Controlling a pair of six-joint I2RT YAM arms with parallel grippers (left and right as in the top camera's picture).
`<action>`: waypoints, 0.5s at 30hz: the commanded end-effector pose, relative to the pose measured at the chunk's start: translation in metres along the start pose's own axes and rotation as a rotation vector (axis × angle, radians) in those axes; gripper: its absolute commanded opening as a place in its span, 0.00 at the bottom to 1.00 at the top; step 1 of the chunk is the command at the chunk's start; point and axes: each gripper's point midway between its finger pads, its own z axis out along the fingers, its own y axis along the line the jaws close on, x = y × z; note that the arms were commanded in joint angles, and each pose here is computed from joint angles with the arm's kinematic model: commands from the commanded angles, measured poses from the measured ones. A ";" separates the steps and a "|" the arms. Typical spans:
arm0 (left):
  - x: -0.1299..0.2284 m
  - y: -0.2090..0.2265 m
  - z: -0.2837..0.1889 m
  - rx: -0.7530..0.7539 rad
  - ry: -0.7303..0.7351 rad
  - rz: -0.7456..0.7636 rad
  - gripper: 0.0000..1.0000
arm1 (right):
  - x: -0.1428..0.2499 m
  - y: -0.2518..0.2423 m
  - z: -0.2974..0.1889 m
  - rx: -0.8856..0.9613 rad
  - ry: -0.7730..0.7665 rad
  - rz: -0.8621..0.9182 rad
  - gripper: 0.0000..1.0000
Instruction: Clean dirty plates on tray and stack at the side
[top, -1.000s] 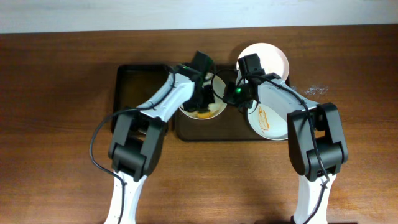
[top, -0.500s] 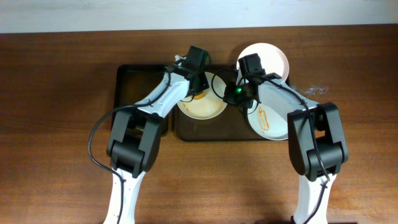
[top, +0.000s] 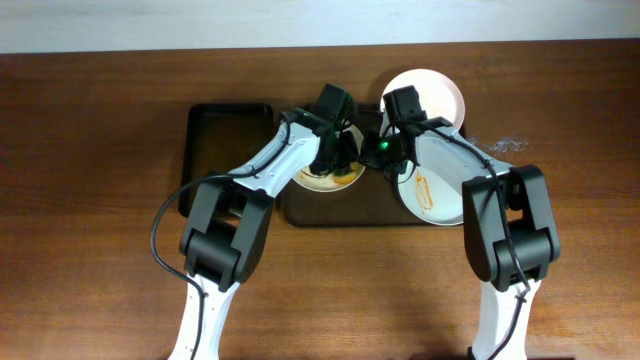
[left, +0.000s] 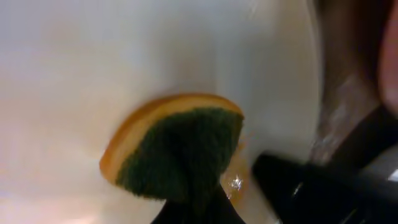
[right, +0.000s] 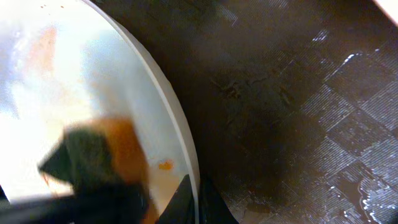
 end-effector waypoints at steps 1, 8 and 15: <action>-0.021 0.083 0.034 -0.192 -0.055 -0.057 0.00 | 0.021 -0.025 0.021 0.062 0.064 -0.004 0.04; -0.066 0.072 -0.033 -0.008 0.013 -0.084 0.00 | 0.021 -0.024 0.021 0.061 0.065 -0.004 0.04; -0.100 0.020 -0.188 0.086 -0.114 0.102 0.00 | 0.029 -0.003 0.017 -0.064 0.117 -0.114 0.04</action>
